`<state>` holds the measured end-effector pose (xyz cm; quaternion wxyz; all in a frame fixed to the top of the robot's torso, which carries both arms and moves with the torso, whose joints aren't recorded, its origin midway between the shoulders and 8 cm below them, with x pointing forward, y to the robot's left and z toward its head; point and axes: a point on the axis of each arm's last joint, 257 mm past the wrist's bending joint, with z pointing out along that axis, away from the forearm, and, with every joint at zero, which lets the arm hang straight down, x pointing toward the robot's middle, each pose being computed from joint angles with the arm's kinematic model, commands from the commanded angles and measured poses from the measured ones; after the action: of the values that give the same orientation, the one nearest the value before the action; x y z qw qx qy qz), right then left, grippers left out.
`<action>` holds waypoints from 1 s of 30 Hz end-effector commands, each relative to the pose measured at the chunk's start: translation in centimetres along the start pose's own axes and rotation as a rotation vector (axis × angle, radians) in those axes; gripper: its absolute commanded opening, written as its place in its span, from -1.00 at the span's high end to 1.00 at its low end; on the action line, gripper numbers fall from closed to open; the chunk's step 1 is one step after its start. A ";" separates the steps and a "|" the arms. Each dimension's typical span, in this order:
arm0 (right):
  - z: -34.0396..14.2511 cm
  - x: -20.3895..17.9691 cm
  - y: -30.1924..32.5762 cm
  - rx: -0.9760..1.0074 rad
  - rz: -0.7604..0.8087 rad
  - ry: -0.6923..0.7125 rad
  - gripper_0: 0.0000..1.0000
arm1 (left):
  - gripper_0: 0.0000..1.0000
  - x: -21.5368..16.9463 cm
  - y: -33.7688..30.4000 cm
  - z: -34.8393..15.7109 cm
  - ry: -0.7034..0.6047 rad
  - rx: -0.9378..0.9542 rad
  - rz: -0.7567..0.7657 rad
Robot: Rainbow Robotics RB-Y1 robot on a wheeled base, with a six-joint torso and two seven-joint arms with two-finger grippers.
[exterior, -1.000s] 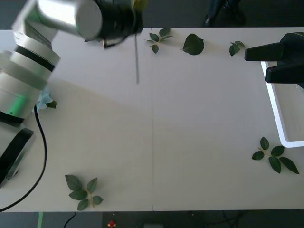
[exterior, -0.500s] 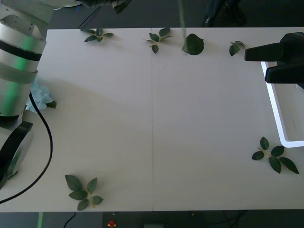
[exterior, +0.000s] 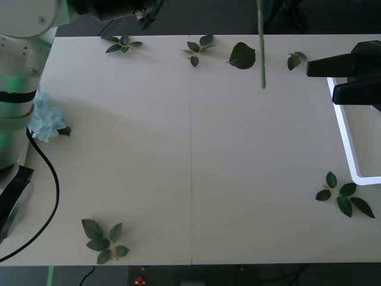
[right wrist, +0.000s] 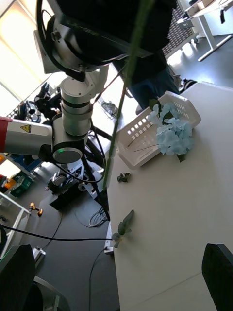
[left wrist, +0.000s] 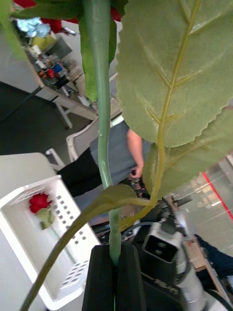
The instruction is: Place the red flowers into the right box and the blue flowers into the left box. If a person shows an open palm, hand one flower to the person first, then continue sorting.
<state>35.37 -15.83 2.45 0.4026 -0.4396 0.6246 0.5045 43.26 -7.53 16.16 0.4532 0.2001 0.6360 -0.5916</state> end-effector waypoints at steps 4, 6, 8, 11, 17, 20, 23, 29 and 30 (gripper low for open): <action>0.0 0.5 0.5 -0.009 0.048 0.009 -1.00 | 1.00 0.0 -1.8 -1.2 -0.024 0.062 -0.010; 0.1 0.3 0.5 -0.014 0.061 -0.007 -1.00 | 1.00 0.4 -1.7 -1.3 -0.024 0.068 -0.017; 0.1 -0.2 0.8 -0.023 0.071 -0.026 -1.00 | 1.00 0.9 -1.3 -1.4 -0.018 0.064 -0.024; 0.2 -1.3 1.3 -0.051 0.111 -0.074 -1.00 | 1.00 1.1 -1.3 -1.5 -0.011 0.070 -0.033; 1.1 -2.7 2.2 -0.100 0.190 -0.128 -1.00 | 1.00 1.1 -1.4 -1.6 -0.007 0.074 -0.035; 2.3 -2.8 2.4 -0.117 0.213 -0.135 -1.00 | 1.00 1.1 -1.4 -1.6 -0.007 0.074 -0.035; 3.9 -2.7 2.5 -0.129 0.232 -0.140 -1.00 | 1.00 1.1 -1.4 -1.6 -0.007 0.074 -0.035; 7.1 -2.7 3.3 -0.155 0.250 -0.143 -1.00 | 1.00 1.1 -1.4 -1.6 -0.007 0.074 -0.035; 7.7 -2.7 3.4 -0.163 0.252 -0.145 -1.00 | 1.00 1.1 -1.4 -1.6 -0.007 0.074 -0.035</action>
<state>34.98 -10.20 3.20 0.3572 -0.3361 0.6233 0.6090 42.29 -6.71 15.58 0.4176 0.1734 0.6246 -0.6367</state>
